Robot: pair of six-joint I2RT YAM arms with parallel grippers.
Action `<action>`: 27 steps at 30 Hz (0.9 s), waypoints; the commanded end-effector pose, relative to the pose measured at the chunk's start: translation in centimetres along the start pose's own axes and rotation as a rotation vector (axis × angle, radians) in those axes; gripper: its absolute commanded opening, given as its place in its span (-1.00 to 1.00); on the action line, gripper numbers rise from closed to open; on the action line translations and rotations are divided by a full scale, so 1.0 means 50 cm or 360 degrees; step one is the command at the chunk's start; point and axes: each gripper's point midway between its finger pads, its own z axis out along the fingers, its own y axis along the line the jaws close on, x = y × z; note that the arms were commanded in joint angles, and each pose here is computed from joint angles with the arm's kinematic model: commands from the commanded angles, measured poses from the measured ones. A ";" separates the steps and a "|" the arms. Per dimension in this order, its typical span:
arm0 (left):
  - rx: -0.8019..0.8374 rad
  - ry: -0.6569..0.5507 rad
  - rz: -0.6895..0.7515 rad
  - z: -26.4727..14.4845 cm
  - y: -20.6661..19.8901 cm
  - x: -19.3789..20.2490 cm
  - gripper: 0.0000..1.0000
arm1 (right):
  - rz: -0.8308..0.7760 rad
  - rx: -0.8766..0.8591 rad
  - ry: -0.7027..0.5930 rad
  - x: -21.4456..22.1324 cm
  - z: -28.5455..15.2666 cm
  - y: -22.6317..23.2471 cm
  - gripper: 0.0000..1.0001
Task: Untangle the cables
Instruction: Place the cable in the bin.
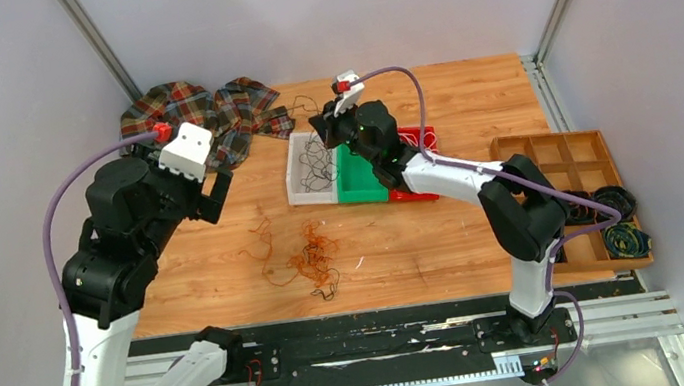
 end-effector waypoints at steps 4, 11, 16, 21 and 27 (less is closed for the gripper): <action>-0.0025 -0.0004 0.0072 -0.009 0.015 -0.009 0.96 | -0.0456 0.0245 0.0346 0.095 -0.038 -0.093 -0.99; -0.0006 0.0001 0.0111 -0.009 0.013 -0.009 0.96 | -0.0735 0.0375 0.0604 0.120 -0.019 -0.103 -0.99; 0.0015 -0.0019 0.0137 -0.011 0.012 -0.019 0.98 | -0.0895 0.0427 0.0843 0.164 -0.013 -0.104 -0.99; 0.0063 -0.0020 0.0135 -0.008 0.001 -0.020 0.98 | -0.1059 0.0534 0.0973 0.157 -0.016 -0.101 -0.99; 0.0133 -0.0020 0.0040 -0.006 -0.020 -0.017 0.97 | -0.0976 0.0546 0.0916 0.101 0.002 -0.069 -0.99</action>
